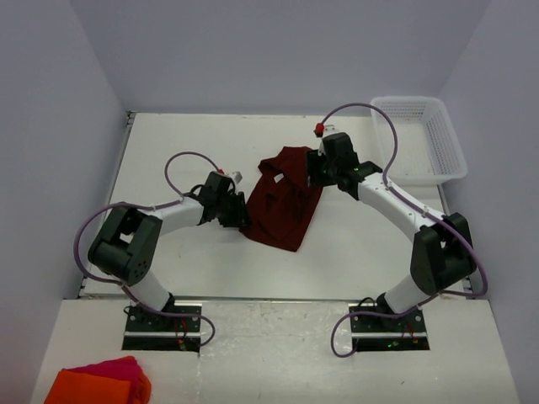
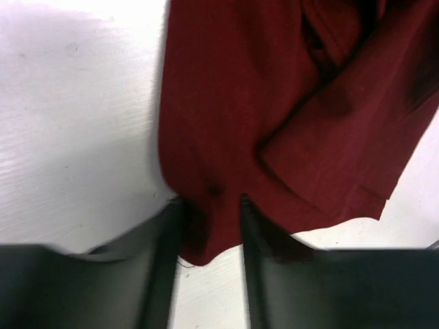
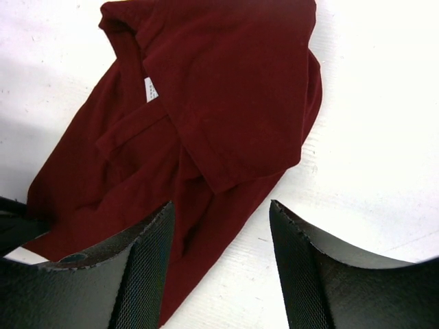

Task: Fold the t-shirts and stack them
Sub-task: Flatten out the tshirt

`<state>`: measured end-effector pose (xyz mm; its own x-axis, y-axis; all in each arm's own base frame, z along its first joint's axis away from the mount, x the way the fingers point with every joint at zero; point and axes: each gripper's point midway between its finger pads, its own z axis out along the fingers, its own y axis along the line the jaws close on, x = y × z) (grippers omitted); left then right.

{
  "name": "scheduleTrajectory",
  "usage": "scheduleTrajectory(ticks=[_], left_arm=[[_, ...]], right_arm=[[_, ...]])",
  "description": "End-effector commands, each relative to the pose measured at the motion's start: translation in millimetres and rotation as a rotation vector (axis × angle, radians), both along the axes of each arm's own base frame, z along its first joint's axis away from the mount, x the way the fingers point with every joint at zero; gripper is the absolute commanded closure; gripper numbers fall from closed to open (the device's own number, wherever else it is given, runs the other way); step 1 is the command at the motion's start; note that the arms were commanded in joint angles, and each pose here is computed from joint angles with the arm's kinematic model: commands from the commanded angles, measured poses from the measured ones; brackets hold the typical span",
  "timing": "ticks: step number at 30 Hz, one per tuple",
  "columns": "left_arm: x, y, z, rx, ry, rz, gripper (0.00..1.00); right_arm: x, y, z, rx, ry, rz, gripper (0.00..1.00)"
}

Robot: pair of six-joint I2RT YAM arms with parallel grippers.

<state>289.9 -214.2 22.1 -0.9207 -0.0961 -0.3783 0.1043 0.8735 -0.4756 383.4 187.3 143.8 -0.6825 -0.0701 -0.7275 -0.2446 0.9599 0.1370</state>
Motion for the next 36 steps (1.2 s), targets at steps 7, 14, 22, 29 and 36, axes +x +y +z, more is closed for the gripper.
scheduleTrajectory(ticks=[7,14,22,29,36], left_arm=[[-24.6,12.3,-0.4,0.064,0.045,-0.002,1.00],[-20.2,20.6,62.2,0.057,-0.086,0.016,1.00],[-19.8,15.9,65.4,0.036,-0.089,-0.001,1.00],[-23.6,14.2,40.6,0.041,-0.046,-0.017,1.00],[-25.9,10.6,38.8,0.019,-0.038,-0.026,1.00]], right_arm=[[6.2,10.1,-0.6,0.052,0.006,0.015,0.45],[7.5,26.3,-41.8,0.032,0.169,0.072,0.41],[2.9,40.6,-50.7,0.076,0.197,0.080,0.52],[-15.1,48.9,-62.4,0.085,0.215,0.110,0.52],[-14.9,64.1,-87.1,0.064,0.264,0.128,0.53]])
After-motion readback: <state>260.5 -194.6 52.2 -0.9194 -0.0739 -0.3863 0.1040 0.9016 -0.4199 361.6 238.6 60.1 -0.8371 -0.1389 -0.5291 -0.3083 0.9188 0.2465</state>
